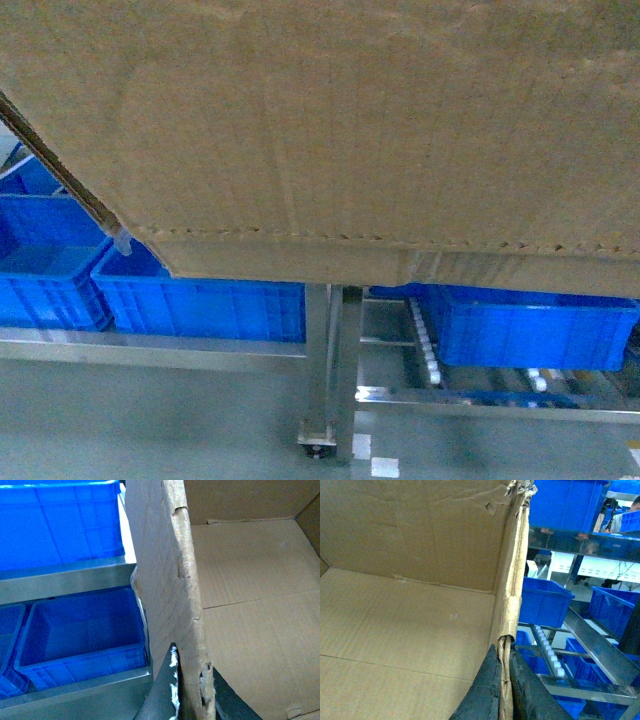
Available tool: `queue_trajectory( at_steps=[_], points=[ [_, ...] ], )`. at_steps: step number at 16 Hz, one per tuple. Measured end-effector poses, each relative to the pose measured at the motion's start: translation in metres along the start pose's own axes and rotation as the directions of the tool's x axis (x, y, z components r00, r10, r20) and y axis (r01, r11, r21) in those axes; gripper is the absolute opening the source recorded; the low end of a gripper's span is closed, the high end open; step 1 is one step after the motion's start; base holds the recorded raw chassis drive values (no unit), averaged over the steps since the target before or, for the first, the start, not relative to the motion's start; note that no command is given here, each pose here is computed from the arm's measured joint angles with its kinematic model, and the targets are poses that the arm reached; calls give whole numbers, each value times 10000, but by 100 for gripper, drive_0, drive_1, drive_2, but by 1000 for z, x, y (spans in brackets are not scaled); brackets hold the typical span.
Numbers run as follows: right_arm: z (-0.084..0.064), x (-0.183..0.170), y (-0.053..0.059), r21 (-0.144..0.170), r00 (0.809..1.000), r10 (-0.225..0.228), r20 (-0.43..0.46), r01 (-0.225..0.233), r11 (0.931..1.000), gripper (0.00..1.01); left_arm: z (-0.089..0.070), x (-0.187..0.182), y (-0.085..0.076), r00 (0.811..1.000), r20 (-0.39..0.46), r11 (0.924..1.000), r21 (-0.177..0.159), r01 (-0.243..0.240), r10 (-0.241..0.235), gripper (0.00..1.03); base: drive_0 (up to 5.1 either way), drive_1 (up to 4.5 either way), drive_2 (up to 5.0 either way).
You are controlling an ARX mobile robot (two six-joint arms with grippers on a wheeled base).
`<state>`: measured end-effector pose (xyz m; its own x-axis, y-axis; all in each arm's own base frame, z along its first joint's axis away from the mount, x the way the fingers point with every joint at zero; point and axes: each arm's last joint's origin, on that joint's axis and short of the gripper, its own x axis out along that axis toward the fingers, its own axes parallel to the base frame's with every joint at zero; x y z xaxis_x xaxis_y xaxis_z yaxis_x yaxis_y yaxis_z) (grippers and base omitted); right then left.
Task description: Sort boxes to right shelf from conveyor
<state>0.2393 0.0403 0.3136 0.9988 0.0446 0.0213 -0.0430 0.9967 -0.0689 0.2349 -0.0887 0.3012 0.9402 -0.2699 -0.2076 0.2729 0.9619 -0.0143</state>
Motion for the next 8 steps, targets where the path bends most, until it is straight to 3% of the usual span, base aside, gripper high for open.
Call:
queue_trajectory(
  at_steps=[8],
  points=[
    [-1, 0, 0, -10, 10000, 1, -68, -1, 10000, 2, -1, 0, 0, 10000, -49, 10000, 50, -1, 2, 3, 0, 0, 0]
  ],
)
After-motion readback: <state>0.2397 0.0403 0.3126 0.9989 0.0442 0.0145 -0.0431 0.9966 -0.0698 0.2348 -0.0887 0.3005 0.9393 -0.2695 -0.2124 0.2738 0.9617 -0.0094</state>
